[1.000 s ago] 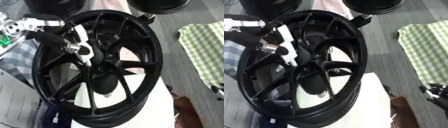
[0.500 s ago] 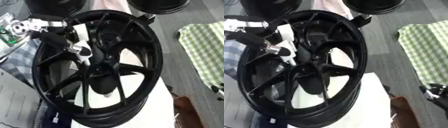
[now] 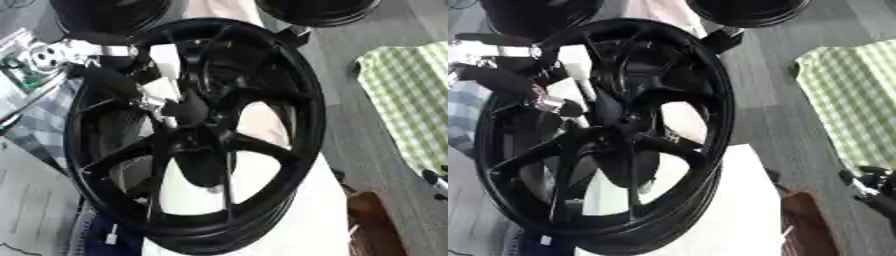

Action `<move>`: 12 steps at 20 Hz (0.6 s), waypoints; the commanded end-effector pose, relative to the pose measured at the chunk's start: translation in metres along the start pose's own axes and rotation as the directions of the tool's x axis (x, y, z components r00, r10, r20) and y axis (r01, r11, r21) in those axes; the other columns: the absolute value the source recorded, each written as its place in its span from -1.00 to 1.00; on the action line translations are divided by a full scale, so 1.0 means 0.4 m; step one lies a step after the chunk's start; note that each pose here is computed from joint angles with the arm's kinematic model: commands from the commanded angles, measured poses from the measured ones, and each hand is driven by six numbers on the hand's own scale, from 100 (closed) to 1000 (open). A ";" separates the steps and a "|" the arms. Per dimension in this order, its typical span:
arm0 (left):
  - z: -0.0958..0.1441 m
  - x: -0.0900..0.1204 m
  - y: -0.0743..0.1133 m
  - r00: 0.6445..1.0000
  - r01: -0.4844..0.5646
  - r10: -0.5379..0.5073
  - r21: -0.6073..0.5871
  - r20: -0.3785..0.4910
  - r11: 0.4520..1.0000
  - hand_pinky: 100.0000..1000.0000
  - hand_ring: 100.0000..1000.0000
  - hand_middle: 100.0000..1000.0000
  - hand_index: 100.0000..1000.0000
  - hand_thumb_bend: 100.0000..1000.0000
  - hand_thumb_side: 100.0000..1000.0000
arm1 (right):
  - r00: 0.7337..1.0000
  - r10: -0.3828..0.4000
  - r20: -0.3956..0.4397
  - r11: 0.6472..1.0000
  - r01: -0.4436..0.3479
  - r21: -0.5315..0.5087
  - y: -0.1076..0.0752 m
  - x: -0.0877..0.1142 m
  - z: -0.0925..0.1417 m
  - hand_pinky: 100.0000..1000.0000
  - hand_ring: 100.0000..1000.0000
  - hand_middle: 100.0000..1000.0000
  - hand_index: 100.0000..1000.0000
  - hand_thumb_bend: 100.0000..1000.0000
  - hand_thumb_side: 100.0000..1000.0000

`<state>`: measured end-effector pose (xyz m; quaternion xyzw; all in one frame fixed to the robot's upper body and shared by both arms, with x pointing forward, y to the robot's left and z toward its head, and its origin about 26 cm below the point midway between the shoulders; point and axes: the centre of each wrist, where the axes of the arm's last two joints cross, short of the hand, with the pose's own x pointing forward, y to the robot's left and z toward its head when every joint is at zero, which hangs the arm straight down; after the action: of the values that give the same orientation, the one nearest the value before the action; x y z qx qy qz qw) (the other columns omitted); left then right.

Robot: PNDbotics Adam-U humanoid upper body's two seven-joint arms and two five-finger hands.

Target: Pull the pin out of the wheel hub.

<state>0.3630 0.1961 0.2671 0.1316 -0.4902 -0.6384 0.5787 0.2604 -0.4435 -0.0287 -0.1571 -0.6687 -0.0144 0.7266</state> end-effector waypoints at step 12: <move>0.047 -0.025 0.024 0.999 0.005 -0.004 0.013 -0.041 1.000 -0.11 -0.18 -0.18 0.22 -0.46 -1.00 | 0.999 0.031 0.031 0.999 -0.031 -0.013 -0.031 0.031 -0.009 -0.14 0.17 -0.09 0.29 0.12 -0.63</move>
<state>0.3604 0.2061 0.2678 0.1348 -0.4882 -0.6360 0.5822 0.2605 -0.4435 -0.0285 -0.1572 -0.6690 -0.0144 0.7263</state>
